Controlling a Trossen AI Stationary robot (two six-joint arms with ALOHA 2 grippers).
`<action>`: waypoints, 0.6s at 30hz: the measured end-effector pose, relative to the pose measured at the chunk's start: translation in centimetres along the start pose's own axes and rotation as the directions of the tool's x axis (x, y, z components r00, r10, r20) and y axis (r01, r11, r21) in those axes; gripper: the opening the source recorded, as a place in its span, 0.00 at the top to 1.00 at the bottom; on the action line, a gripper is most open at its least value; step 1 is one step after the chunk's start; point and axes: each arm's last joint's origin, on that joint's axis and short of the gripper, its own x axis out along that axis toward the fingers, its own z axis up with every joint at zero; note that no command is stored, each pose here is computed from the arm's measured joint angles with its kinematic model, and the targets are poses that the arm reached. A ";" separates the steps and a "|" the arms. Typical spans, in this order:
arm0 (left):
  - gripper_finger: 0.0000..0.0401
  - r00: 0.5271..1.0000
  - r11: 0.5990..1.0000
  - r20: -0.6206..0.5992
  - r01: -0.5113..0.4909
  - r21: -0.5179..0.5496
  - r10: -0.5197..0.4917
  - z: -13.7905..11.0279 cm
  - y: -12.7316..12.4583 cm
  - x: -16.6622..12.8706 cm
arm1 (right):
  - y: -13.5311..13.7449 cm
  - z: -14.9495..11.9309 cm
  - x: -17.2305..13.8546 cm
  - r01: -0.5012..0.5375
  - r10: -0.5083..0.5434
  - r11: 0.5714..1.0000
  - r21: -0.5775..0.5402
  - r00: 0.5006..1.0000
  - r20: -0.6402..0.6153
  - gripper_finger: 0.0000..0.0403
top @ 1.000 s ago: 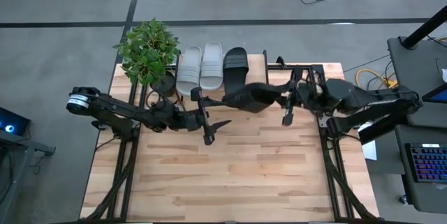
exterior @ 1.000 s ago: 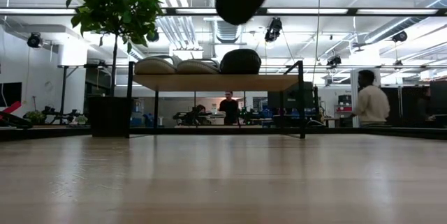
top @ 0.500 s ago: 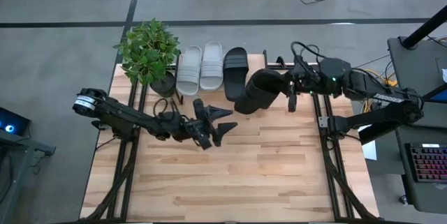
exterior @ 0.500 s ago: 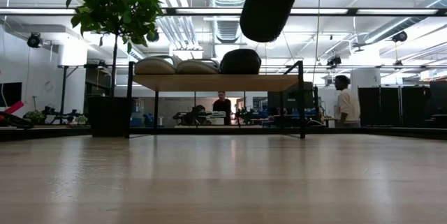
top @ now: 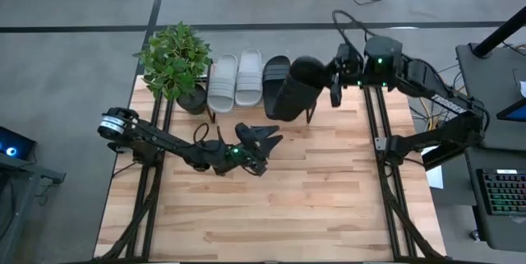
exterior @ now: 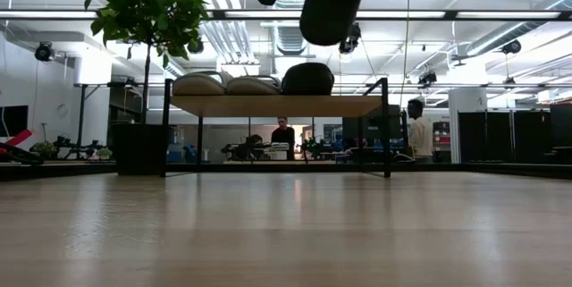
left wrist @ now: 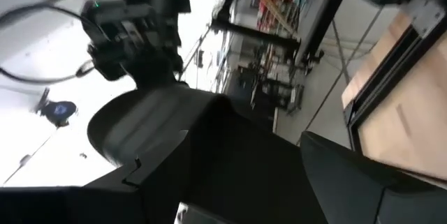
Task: Pick and place slides into the shelf
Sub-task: Put the black slipper on the shelf
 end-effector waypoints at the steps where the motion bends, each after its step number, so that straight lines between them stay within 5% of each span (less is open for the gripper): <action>1: 0.36 1.000 1.000 -0.015 -0.002 0.000 0.002 0.0 0.1 0.0 | -0.2 0.4 -0.1 0.008 -0.008 1.000 0.002 1.000 0.007 0.89; 5: 0.36 0.998 1.000 -0.066 -0.006 0.005 0.006 -0.2 0.0 0.0 | -0.9 1.9 -0.5 0.021 -0.022 1.000 0.014 0.999 0.037 0.89; 10: 0.39 0.996 0.991 -0.087 0.024 0.131 -0.013 -0.2 -1.5 0.2 | -1.1 2.8 -0.6 -0.015 0.013 0.999 0.038 0.998 0.053 0.89; 18: 0.45 0.985 0.911 -0.135 -0.042 0.410 0.106 -0.5 -4.5 1.1 | -1.0 3.6 -0.9 -0.018 0.016 0.999 0.039 0.999 0.045 0.89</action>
